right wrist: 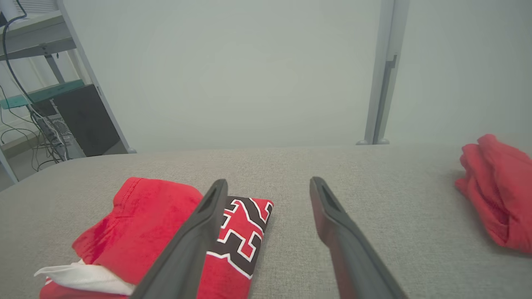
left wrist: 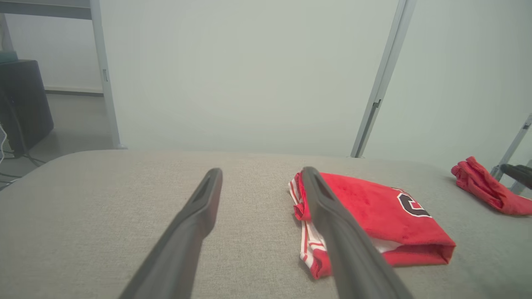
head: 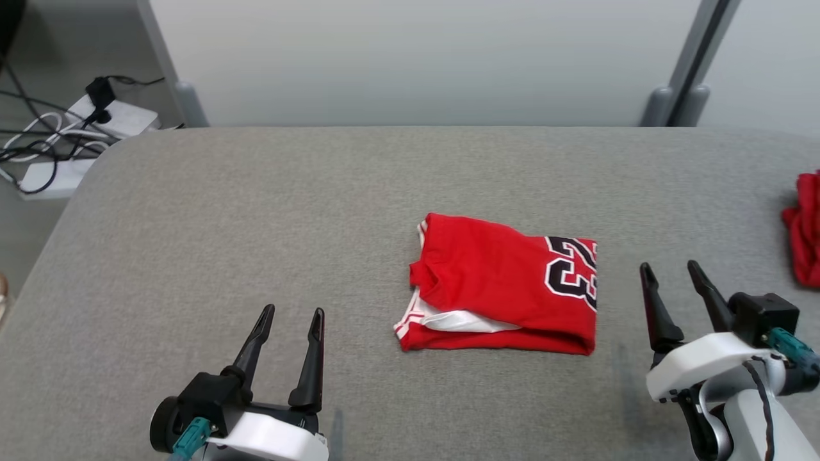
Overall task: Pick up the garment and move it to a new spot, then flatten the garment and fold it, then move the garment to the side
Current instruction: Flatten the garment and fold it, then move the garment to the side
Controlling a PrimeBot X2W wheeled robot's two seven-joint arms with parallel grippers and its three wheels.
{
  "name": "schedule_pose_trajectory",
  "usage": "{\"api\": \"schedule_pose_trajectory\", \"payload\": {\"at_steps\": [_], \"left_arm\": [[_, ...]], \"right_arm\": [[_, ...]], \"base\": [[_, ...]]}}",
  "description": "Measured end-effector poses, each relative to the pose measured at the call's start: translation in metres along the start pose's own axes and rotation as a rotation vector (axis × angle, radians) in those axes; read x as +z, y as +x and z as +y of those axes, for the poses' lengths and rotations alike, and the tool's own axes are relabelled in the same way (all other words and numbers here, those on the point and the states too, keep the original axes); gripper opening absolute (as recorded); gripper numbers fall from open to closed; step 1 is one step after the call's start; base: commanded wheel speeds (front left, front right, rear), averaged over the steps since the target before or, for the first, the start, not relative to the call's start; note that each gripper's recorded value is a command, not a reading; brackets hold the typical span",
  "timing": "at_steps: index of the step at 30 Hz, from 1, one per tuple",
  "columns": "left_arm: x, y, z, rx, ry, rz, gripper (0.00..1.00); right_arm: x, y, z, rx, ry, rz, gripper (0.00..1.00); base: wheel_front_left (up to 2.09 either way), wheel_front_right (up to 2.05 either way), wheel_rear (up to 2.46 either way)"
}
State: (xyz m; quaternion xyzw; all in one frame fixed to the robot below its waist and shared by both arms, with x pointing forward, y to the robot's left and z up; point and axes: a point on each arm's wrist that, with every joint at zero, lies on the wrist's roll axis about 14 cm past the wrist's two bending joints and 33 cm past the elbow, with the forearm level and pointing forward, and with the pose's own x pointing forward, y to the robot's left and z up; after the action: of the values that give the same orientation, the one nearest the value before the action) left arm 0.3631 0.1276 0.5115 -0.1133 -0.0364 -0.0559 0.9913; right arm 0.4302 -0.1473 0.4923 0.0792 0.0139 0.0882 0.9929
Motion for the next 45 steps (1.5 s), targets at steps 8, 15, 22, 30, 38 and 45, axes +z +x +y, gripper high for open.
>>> {"api": "schedule_pose_trajectory", "payload": {"at_steps": [8, 15, 22, 30, 38, 45], "left_arm": [[-0.003, 0.004, -0.017, -0.052, -0.004, 0.009, 1.00], [-0.005, -0.007, -0.016, -0.048, -0.001, 0.016, 1.00], [0.010, -0.011, -0.015, -0.042, 0.004, -0.033, 1.00], [0.004, -0.021, -0.014, -0.038, 0.003, -0.015, 1.00], [0.005, -0.022, -0.012, -0.034, 0.016, -0.017, 1.00], [0.003, -0.023, -0.009, -0.024, 0.017, -0.010, 1.00]], "right_arm": [[0.024, -0.034, -0.024, -0.080, -0.047, -0.094, 1.00], [0.017, -0.072, -0.036, -0.133, -0.059, -0.096, 1.00], [0.018, -0.091, -0.034, -0.148, -0.053, -0.112, 1.00], [0.018, -0.099, -0.029, -0.150, -0.039, -0.121, 1.00], [0.018, -0.097, -0.027, -0.142, -0.037, -0.122, 1.00], [0.013, -0.093, -0.025, -0.139, -0.016, -0.108, 1.00]], "base": [[0.00, 0.00, 0.00], [0.00, 0.00, 0.00], [0.00, 0.00, 0.00], [0.00, 0.00, 0.00], [0.00, 0.00, 0.00], [0.00, 0.00, 0.00]]}}
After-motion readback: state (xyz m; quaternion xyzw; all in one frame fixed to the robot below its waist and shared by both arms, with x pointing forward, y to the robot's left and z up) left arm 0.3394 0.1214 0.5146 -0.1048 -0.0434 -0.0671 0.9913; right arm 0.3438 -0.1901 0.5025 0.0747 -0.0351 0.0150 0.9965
